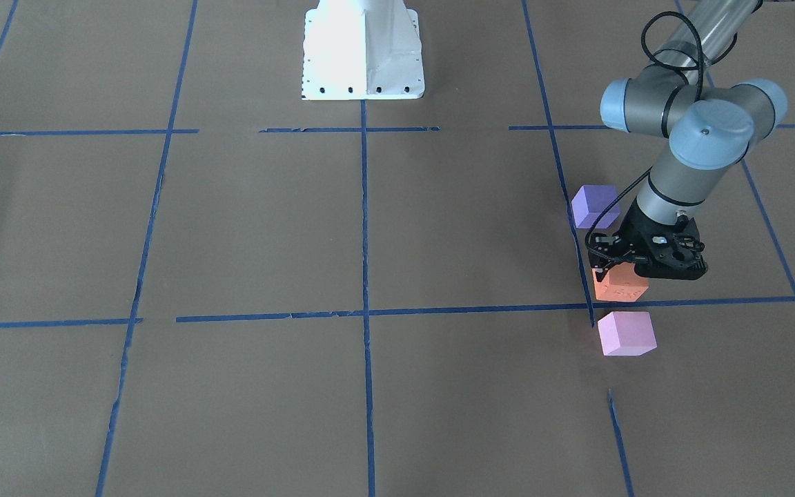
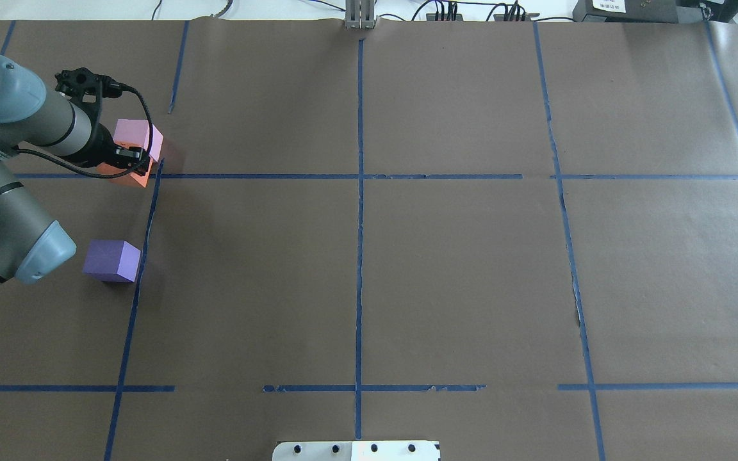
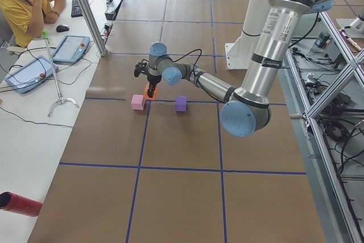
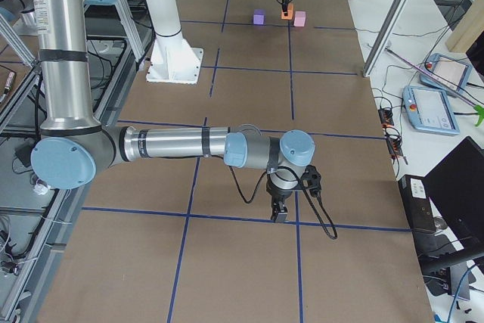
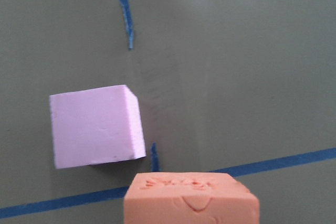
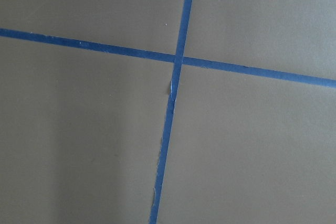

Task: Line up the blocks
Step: 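Carry the orange cube with the left gripper toward the pink cube, then lower the orange cube just nearer the robot than the pink cube, release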

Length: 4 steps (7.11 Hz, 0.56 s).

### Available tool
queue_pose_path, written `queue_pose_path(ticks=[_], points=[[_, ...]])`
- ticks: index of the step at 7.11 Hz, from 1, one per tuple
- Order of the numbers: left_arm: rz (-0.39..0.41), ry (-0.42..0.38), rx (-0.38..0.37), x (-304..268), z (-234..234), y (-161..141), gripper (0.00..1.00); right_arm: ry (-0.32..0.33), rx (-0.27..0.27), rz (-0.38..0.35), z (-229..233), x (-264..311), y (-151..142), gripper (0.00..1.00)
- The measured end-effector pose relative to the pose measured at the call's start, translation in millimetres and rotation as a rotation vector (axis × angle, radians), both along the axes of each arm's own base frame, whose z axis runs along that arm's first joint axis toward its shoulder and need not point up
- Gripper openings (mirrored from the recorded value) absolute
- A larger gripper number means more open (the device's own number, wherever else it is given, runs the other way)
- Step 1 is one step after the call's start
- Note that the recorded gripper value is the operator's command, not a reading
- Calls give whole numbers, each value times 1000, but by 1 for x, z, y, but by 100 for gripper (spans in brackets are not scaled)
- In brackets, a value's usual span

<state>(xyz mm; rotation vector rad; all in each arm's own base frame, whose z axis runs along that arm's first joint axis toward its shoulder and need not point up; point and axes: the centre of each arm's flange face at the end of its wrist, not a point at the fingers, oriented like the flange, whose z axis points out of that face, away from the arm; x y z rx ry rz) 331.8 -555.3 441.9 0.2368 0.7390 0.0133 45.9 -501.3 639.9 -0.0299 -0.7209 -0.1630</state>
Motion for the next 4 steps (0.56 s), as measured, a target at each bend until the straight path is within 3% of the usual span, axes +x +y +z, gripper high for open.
queue_pose_path(ticks=[1, 3, 4], points=[[-10, -11, -28, 5, 12, -3, 3, 0, 0, 0, 0, 0, 0, 100], [-11, -17, -45, 7, 21, -3, 21, 0, 0, -1, 0, 0, 0, 100], [-8, -18, -47, 8, 22, -3, 22, 0, 0, -1, 0, 0, 0, 100]])
